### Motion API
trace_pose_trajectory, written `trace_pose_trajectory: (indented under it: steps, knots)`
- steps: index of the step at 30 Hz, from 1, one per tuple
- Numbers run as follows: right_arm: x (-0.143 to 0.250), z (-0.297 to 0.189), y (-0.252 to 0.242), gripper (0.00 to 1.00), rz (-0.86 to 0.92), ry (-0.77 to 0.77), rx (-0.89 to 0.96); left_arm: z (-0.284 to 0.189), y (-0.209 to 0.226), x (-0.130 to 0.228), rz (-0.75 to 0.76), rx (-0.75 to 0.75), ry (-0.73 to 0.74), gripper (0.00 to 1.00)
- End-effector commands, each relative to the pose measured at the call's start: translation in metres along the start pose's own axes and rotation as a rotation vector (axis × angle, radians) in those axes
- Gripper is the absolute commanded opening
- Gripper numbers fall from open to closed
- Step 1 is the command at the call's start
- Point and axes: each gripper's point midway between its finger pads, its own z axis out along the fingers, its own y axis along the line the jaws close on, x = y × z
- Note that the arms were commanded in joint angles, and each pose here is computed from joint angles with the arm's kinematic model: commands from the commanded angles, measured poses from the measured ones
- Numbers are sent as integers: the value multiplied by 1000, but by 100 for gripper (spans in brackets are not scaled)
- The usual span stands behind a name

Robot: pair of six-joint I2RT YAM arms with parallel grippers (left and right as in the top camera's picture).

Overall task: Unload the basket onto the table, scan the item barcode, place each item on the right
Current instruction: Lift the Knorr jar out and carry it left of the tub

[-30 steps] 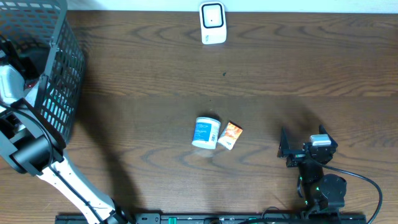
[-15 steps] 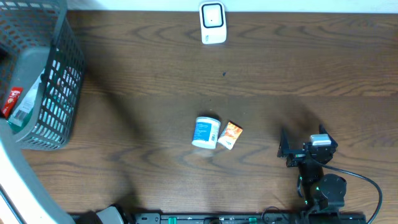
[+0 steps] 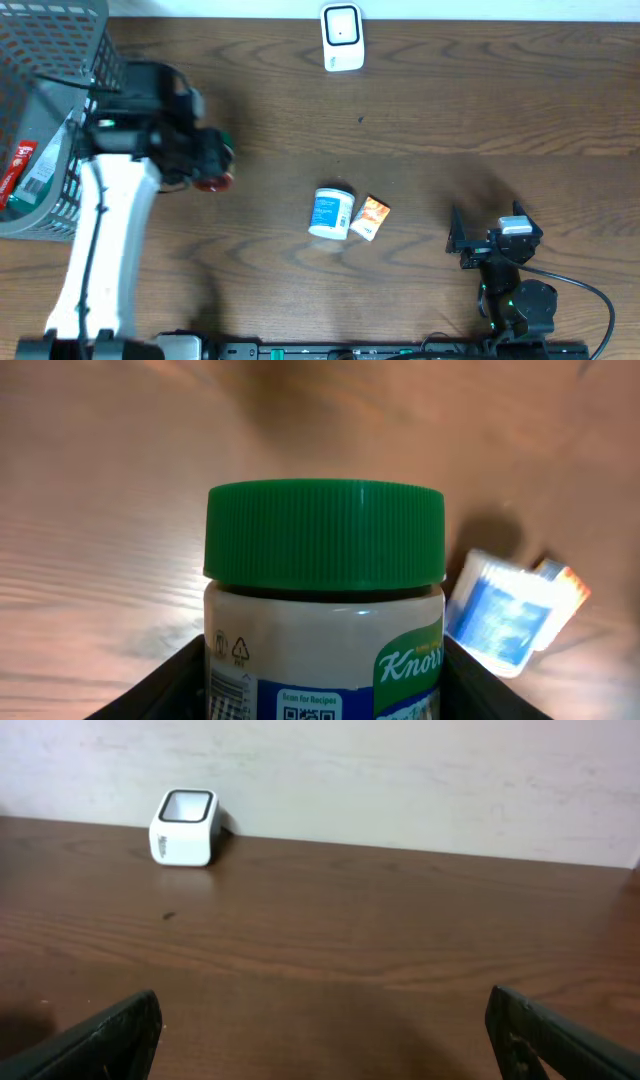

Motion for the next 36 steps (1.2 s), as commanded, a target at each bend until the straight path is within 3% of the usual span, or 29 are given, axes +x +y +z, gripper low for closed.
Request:
trace_pose_trajectory:
  steps: [1,9,23,36]
  knots:
    - [1,0,-2,99,-3,2,7,34,-14,20,65,14,79,44]
    - [1,0,-2,99,-3,2,7,80,-18,35,66,13,89,44]
    - [1,0,-2,99,-3,3,7,110,-9,59,75,5,124,44]
    - [1,0,-2,99,-3,3,7,124,-30,71,197,-22,95,44]
